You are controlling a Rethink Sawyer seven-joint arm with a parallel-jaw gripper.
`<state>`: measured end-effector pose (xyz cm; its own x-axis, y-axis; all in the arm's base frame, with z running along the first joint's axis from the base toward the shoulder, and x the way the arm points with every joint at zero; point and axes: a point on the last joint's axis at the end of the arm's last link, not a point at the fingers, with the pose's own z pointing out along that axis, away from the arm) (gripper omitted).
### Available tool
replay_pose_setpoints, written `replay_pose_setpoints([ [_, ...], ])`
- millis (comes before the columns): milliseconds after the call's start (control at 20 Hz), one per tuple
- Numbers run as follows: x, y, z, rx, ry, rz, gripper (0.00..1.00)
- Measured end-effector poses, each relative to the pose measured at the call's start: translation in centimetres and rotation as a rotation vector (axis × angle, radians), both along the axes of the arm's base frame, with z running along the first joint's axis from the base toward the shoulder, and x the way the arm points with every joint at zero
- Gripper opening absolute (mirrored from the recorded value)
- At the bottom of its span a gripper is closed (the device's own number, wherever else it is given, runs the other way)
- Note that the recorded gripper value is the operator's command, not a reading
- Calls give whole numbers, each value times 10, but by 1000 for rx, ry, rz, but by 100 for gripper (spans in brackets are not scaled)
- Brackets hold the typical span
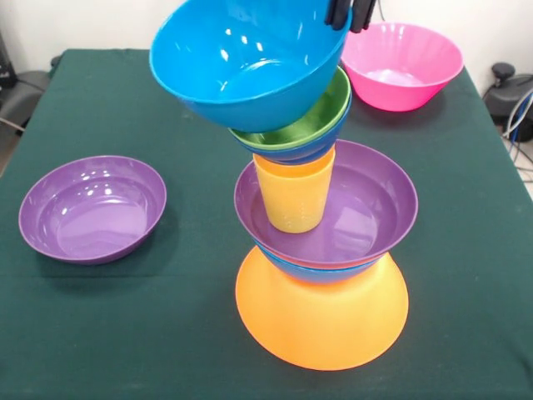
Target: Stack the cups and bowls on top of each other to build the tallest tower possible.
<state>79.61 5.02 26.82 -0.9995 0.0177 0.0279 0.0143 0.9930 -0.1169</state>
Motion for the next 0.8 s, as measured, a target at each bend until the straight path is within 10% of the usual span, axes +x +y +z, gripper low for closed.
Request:
replay_pose_setpoints([
  [800, -20, 12, -3, 30, -36, 12, 0],
])
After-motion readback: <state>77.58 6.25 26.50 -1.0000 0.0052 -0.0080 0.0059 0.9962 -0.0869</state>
